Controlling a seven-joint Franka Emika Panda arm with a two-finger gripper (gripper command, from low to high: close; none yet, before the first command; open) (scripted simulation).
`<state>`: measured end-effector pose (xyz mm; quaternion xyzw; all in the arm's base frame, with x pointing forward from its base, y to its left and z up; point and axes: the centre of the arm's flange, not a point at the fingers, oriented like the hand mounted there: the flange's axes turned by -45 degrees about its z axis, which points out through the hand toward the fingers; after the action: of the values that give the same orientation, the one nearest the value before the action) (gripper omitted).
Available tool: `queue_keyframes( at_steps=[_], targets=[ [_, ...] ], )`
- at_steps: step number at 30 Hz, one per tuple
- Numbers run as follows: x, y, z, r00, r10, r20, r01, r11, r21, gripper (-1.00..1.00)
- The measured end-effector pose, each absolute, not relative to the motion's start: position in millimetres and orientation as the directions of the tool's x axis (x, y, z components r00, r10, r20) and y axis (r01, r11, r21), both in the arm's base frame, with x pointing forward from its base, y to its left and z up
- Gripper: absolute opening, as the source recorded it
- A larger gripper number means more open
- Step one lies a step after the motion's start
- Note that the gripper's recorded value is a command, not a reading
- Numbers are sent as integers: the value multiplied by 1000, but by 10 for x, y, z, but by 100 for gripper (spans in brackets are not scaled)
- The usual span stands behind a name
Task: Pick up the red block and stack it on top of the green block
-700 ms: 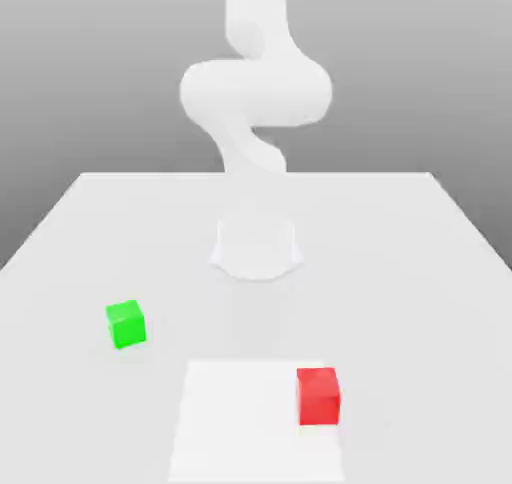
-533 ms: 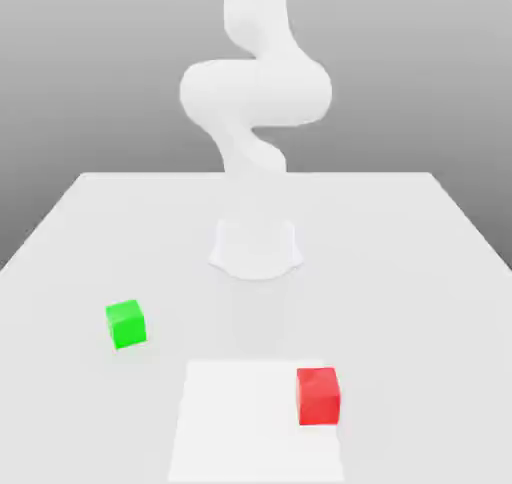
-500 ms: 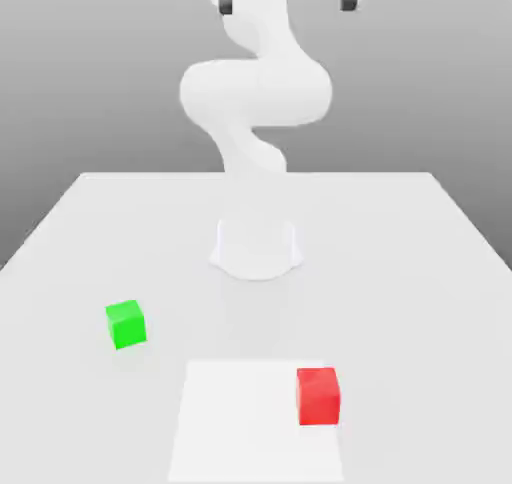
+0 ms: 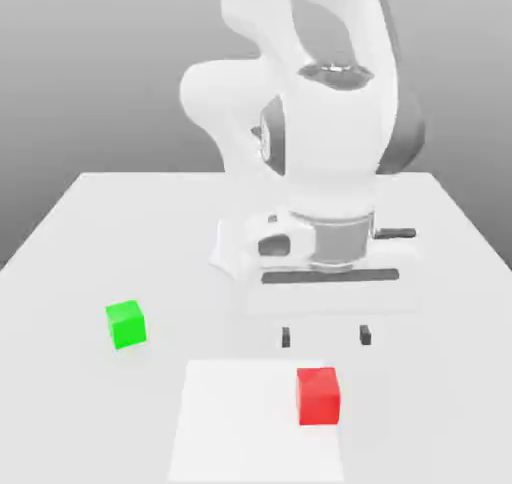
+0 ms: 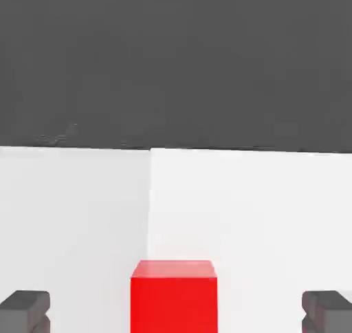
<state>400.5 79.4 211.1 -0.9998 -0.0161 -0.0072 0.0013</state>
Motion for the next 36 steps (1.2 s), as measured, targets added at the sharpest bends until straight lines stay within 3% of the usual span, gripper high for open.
queue_keyframes(
  at_steps=[5, 6, 13, 19, 22, 29, 34, 36],
  targets=[
    [3968, 792, 1552, 1000, 30, 0, 30, -1000, 0, 0],
    [3961, 791, 1476, 1000, 30, 0, 30, -1000, 0, -100],
    [3961, 792, 1473, 1000, 30, 1, 30, -1000, 0, -100],
    [3962, 752, 2026, 1000, 23, 1, 23, -1000, 2, -100],
    [3896, 42, 2206, 993, -114, 6, -114, -993, 23, -100],
    [3194, -1360, 2435, 910, -415, 10, -415, -909, 39, -100],
    [2429, -1992, 2470, 791, -611, 2, -611, -791, 9, -100],
    [2333, -2051, 2386, 772, -635, -1, -635, -772, -5, -100]
  ],
)
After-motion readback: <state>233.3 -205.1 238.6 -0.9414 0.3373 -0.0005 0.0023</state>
